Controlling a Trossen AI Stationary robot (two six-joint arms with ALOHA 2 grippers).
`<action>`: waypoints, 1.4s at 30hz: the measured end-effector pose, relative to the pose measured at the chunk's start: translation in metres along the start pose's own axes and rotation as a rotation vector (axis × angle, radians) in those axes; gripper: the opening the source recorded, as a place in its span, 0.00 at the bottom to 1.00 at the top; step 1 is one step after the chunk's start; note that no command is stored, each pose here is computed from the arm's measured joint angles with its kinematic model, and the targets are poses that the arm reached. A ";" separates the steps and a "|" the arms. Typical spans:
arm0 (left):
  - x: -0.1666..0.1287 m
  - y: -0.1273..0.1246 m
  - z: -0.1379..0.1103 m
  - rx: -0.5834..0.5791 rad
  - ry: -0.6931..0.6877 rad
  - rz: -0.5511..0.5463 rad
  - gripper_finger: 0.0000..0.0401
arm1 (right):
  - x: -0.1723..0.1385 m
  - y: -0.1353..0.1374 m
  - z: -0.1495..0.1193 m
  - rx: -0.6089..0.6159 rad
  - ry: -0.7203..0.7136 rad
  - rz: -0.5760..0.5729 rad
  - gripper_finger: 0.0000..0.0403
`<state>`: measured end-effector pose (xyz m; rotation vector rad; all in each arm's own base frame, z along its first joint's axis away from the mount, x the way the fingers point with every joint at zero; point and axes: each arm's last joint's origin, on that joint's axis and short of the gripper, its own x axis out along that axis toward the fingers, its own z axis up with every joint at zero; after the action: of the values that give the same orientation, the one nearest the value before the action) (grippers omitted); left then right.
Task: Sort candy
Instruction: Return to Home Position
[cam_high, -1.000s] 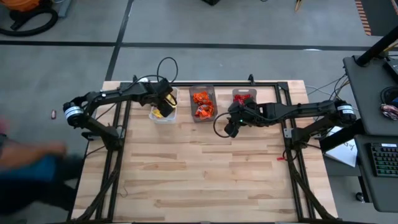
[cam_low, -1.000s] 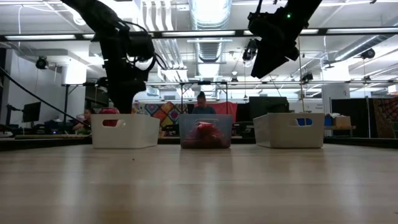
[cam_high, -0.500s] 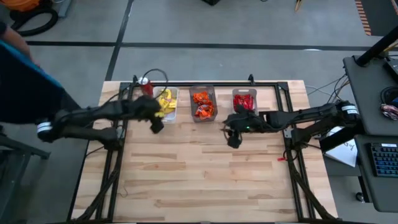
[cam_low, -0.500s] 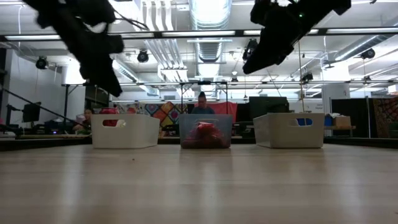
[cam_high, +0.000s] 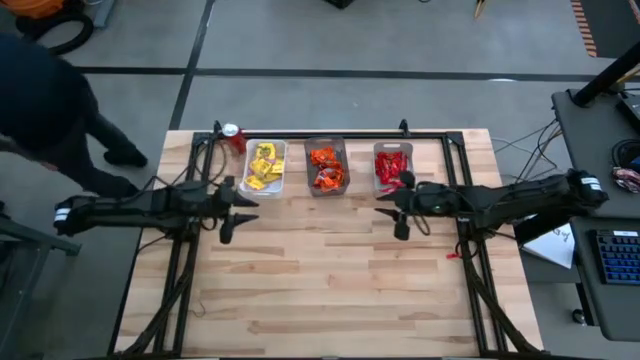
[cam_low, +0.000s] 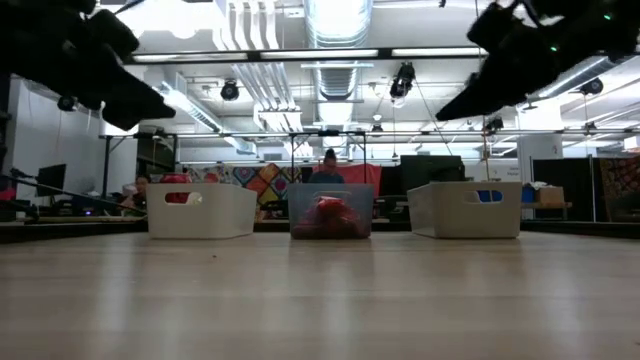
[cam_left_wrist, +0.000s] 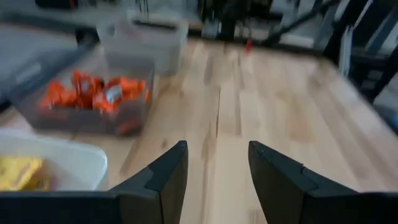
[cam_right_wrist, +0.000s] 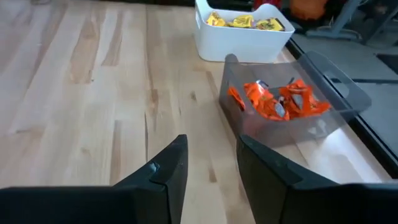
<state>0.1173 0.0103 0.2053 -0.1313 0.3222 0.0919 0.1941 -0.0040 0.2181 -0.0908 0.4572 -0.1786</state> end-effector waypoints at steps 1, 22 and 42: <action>-0.002 0.000 -0.001 -0.001 -0.036 -0.004 0.38 | -0.004 -0.001 -0.005 0.004 -0.013 -0.001 0.31; -0.019 -0.003 -0.028 0.101 -0.288 -0.229 0.38 | -0.060 -0.010 -0.055 0.054 -0.310 -0.016 0.18; -0.029 -0.009 -0.016 0.187 -0.360 -0.384 0.38 | -0.066 -0.010 -0.076 0.016 -0.360 -0.007 0.11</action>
<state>0.0860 -0.0029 0.2009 0.0121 -0.0583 -0.2923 0.1009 -0.0043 0.1798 -0.1061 0.0967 -0.1689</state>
